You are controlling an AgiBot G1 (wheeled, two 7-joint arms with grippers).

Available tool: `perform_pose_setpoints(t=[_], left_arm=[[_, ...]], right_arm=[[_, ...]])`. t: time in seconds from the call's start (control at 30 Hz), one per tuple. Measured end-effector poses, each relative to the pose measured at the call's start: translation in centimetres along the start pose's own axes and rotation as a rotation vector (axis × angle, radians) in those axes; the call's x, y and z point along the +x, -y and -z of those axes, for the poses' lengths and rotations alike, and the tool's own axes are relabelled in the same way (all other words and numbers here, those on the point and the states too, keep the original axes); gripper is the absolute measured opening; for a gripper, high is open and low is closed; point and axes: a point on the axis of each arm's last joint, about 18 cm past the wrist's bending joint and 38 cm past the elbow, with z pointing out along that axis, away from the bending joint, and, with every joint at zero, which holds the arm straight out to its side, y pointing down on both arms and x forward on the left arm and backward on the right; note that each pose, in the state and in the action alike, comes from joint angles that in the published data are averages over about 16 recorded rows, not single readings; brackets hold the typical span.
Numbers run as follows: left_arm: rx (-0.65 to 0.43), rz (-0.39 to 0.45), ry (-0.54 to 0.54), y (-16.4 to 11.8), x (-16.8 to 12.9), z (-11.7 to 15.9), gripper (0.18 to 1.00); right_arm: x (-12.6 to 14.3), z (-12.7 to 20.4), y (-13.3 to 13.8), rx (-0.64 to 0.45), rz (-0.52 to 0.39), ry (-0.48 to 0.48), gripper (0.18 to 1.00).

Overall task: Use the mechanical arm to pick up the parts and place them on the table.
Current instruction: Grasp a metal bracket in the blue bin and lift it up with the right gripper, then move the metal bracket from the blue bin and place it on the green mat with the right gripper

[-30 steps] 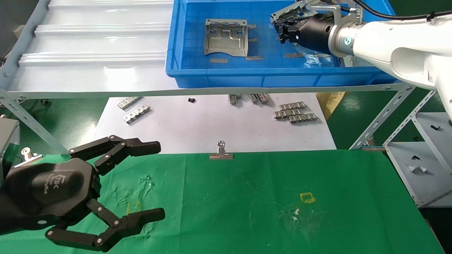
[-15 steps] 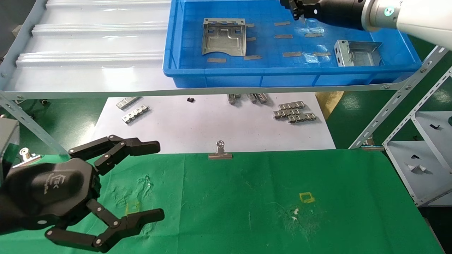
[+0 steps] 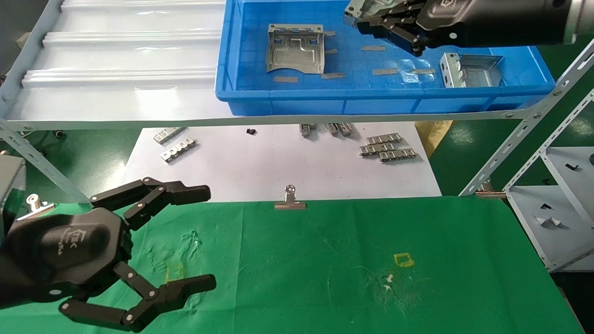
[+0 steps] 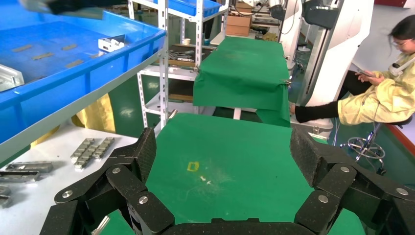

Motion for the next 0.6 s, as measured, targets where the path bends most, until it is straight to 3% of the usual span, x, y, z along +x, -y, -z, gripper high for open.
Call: perform_pose_setpoints(t=[0.23,0.6], left_arm=[[0.0,0.0,0.0,0.0,0.0,0.0,1.001],[0.0,0.0,0.0,0.0,0.0,0.0,1.001]], right_arm=[[-2.1,3.3,-0.9,-0.046,0.109,0.133,0.192],[-5.7,6.4,-2.9,-0.082,0.22,0.254,0.192]])
